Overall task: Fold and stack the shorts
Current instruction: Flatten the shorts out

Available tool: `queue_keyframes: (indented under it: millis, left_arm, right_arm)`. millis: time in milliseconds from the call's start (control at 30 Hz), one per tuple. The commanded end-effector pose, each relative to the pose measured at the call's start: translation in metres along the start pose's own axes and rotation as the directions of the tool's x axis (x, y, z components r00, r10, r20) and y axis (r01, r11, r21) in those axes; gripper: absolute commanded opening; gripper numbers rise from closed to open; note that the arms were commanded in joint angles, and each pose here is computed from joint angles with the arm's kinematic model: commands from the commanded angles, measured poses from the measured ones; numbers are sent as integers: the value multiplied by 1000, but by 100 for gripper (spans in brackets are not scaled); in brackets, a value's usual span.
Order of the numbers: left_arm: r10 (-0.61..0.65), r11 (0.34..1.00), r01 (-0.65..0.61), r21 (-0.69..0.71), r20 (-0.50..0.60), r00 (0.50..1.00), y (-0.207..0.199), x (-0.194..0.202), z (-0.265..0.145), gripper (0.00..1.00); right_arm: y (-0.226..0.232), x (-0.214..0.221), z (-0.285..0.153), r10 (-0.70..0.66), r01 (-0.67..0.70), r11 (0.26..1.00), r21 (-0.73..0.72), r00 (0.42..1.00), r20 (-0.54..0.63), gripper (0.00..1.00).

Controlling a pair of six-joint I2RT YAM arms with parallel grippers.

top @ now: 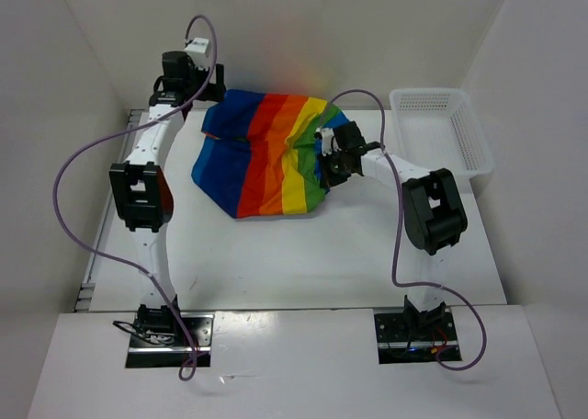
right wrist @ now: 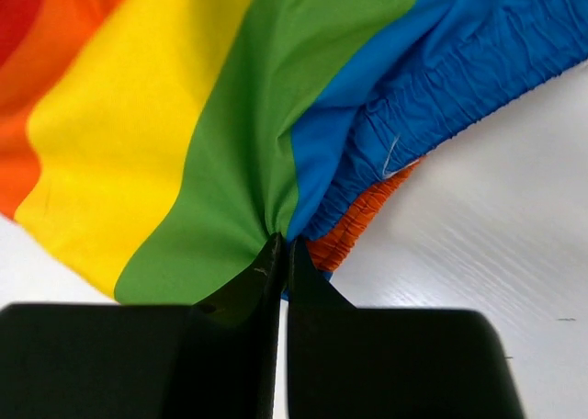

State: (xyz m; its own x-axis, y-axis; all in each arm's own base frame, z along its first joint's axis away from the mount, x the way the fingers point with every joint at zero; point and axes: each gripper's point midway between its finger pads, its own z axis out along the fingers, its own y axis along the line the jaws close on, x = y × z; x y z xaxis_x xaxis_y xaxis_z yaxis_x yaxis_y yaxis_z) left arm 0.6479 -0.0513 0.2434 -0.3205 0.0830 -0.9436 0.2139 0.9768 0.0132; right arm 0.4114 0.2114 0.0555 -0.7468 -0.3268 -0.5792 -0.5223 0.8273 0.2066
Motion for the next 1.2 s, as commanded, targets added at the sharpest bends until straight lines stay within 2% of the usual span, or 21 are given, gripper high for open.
queue_keyframes:
  millis: [0, 67, 100, 200, 233, 333, 567, 633, 700, 733, 800, 833, 867, 933, 1000, 1033, 1067, 1100, 1167]
  left_arm:
    - [-29, 997, 36, 66, -108, 994, -3, 22, -37, 100]
    - [-66, 990, 88, 106, -199, 978, -1, 53, -59, 100]
    - [-103, 988, 130, 85, -272, 957, 10, 85, -79, 100]
    - [-155, 984, 177, 22, -382, 911, 21, 137, -109, 100]
    - [-179, 980, 198, -5, -449, 875, 22, 172, -118, 100]
    - [-201, 976, 217, -34, -539, 818, 16, 219, -131, 99]
    - [-215, 967, 253, -21, -600, 771, 8, 263, -122, 99]
    - [-206, 969, 247, -11, -594, 778, 7, 262, -114, 99]
    - [-200, 966, 259, 13, -601, 774, -1, 267, -110, 90]
    - [-200, 958, 282, 45, -599, 776, -8, 265, -110, 71]
    - [-195, 939, 324, 116, -598, 778, -26, 252, -117, 43]
    - [-185, 930, 333, 156, -583, 791, -36, 242, -119, 24]
    - [-180, 926, 331, 183, -555, 812, -40, 222, -126, 1]
    - [-184, 923, 341, 178, -574, 798, -45, 217, -148, 0]
    - [-195, 919, 354, 173, -581, 790, -51, 192, -188, 0]
    - [-187, 925, 334, 184, -543, 818, -54, 164, -209, 0]
    - [-187, 924, 334, 184, -544, 818, -57, 156, -223, 0]
    - [-195, 913, 361, 190, -575, 794, -65, 153, -242, 0]
    - [-191, 912, 356, 203, -557, 808, -68, 135, -254, 0]
  right_arm:
    - [30, -37, -33, -63, 74, 991, -114, 993, 96, 0]
    - [31, -42, -35, -66, 78, 991, -113, 992, 107, 0]
    - [29, -42, -35, -66, 77, 992, -101, 992, 106, 0]
    - [22, -36, -31, -64, 72, 993, -95, 994, 91, 0]
    - [22, -37, -32, -66, 77, 990, -114, 993, 96, 0]
    - [30, -31, -34, -87, 99, 982, -163, 993, 81, 0]
    - [31, -29, -37, -124, 136, 976, -170, 989, 79, 0]
    - [31, -27, -38, -131, 141, 975, -171, 989, 72, 0]
    - [30, -31, -39, -144, 156, 973, -169, 986, 83, 0]
    - [30, -29, -39, -151, 162, 972, -170, 986, 76, 0]
    - [33, -30, -41, -173, 185, 965, -187, 982, 83, 0]
    - [35, -30, -44, -182, 194, 960, -201, 980, 76, 0]
    - [38, -32, -47, -198, 211, 954, -211, 977, 82, 0]
    - [42, -26, -62, -282, 290, 928, -234, 957, 71, 0]
    - [45, -27, -85, -378, 390, 893, -224, 921, 97, 0]
    - [43, -20, -94, -395, 403, 887, -226, 915, 84, 0]
    - [46, -2, -105, -405, 400, 881, -254, 914, 33, 0]
    - [51, 7, -113, -418, 407, 869, -281, 908, 24, 0]
    - [59, 9, -131, -424, 418, 856, -305, 904, 51, 0]
